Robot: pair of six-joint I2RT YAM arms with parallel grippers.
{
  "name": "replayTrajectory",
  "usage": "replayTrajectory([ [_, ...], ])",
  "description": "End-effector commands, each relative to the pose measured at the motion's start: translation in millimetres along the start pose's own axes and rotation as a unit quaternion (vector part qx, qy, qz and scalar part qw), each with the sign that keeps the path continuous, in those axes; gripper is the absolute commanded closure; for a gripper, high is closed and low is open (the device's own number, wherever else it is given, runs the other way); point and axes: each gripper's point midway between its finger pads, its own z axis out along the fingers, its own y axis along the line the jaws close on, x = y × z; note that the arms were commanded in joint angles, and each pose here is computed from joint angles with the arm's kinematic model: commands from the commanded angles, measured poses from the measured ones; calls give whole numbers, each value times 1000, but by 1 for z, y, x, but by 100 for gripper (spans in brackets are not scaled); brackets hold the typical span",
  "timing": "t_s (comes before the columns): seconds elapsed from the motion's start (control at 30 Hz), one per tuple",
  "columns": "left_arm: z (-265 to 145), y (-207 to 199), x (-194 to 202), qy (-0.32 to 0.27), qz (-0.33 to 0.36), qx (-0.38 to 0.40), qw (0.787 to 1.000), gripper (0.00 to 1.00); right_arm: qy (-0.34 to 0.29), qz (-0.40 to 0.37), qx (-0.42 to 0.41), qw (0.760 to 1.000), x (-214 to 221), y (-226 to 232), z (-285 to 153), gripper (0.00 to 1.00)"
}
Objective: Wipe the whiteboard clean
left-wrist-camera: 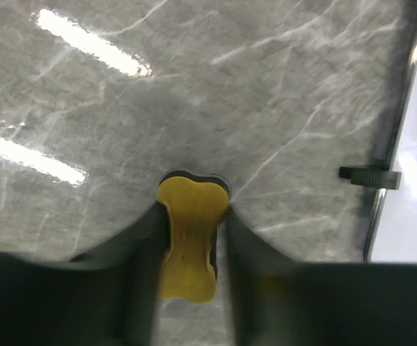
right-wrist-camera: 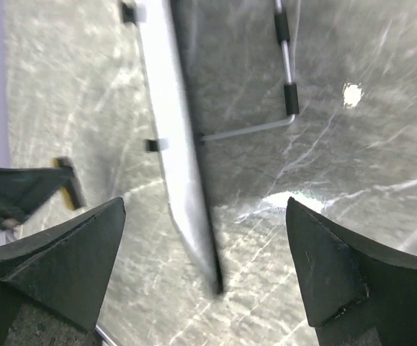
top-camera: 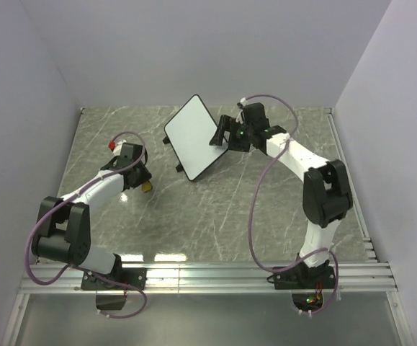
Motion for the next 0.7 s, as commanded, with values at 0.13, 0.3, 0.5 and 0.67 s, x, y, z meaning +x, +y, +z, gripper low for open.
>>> replayTrajectory([
  [0.13,4,17,14,16,5,-24,1000,25,-127,-40,8,991,-50,37,-89,0],
  [0.3,0,18,13,22,18,-32,999,1,-155,-57,60,984,-50,20,-121,0],
  [0.5,-32,-5,-23,-3,27,-11,1000,1,-182,-46,96,977,-37,2,-150,0],
  [0.67,-68,-54,-63,-26,60,42,997,1,-289,-48,74,953,-37,5,-194,0],
])
